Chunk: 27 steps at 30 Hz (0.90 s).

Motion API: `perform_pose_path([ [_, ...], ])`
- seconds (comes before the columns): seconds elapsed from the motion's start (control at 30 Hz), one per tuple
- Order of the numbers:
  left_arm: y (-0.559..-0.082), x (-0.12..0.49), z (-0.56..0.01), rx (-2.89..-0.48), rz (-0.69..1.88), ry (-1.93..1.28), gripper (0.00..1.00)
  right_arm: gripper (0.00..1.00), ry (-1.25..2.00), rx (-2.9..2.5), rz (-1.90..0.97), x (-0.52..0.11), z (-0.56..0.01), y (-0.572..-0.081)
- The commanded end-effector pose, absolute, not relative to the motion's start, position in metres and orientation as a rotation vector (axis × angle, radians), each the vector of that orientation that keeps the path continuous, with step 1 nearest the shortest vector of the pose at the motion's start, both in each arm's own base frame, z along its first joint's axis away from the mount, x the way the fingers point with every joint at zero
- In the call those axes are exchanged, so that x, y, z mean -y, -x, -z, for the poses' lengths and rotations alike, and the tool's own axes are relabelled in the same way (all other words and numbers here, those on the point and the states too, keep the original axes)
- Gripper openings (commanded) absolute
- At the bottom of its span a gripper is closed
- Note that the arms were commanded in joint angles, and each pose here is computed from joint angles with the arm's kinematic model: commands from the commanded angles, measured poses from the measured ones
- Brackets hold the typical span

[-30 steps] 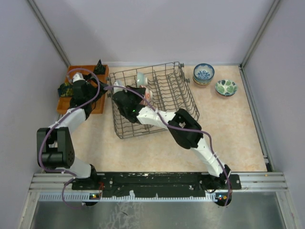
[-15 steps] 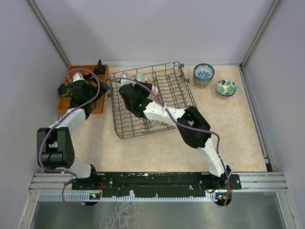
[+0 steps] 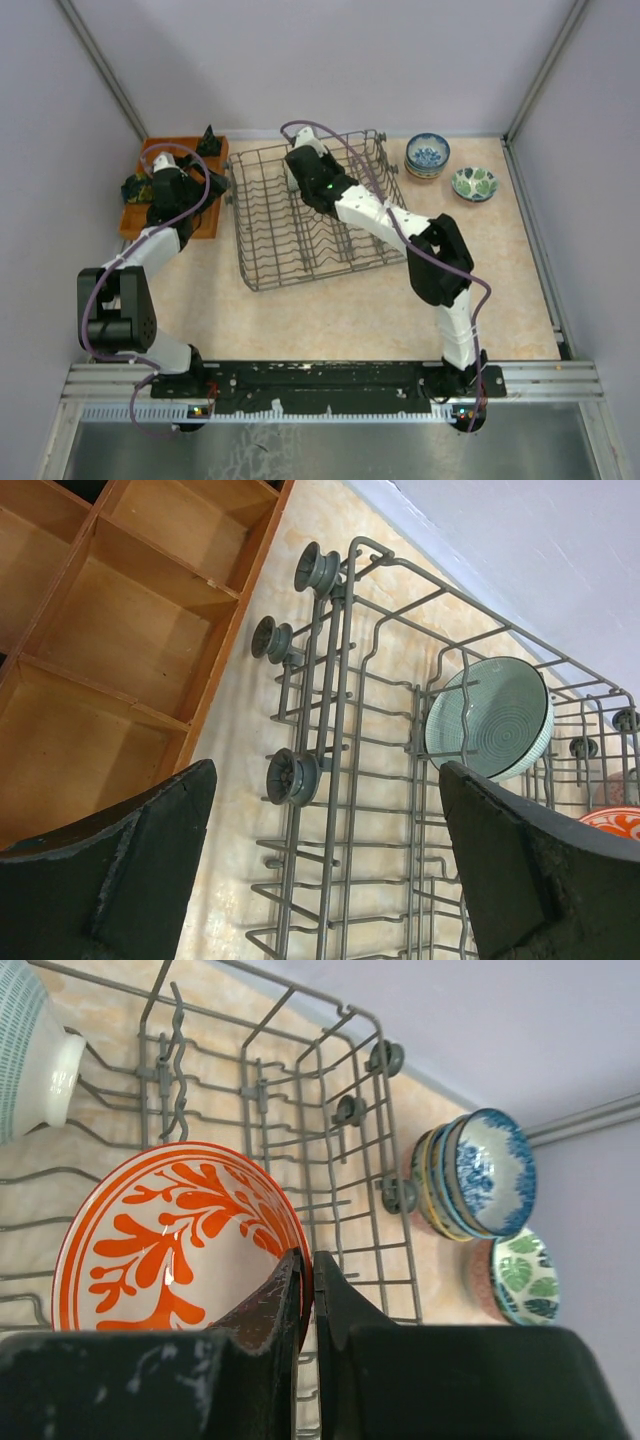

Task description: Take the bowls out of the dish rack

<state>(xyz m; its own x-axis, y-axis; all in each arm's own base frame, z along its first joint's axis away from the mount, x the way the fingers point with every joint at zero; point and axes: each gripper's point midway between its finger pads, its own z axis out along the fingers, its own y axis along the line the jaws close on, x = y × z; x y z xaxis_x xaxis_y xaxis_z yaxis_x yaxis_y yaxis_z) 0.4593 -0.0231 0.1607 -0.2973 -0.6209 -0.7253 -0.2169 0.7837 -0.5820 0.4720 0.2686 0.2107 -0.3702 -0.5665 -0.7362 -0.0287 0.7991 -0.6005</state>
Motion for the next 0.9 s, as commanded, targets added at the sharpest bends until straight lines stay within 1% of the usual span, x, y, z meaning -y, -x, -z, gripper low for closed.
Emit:
perform_pose_path([
  [0.0,-0.47,0.025,-0.179,-1.823,0.5,0.629,0.98,0.0,0.286,-1.91,0.335,-0.253,-0.258,-0.473],
  [0.23,-0.475,0.03,-0.192,-1.803,0.539,0.617,0.98,0.0,0.171,-1.984,0.096,-0.227,-0.261,-0.487],
  [0.37,-0.475,0.032,-0.196,-1.798,0.549,0.611,0.98,0.0,0.067,-1.983,0.0,-0.195,-0.273,-0.5],
  [0.47,-0.476,0.034,-0.197,-1.798,0.562,0.607,0.98,0.0,-0.016,-1.974,-0.055,-0.164,-0.282,-0.509],
  [0.63,-0.476,0.037,-0.2,-1.792,0.579,0.602,0.98,0.0,-0.202,-1.937,-0.113,-0.088,-0.294,-0.519],
  [0.87,-0.479,0.041,-0.204,-1.788,0.589,0.595,0.98,0.0,-0.393,-1.901,-0.13,-0.01,-0.285,-0.515],
])
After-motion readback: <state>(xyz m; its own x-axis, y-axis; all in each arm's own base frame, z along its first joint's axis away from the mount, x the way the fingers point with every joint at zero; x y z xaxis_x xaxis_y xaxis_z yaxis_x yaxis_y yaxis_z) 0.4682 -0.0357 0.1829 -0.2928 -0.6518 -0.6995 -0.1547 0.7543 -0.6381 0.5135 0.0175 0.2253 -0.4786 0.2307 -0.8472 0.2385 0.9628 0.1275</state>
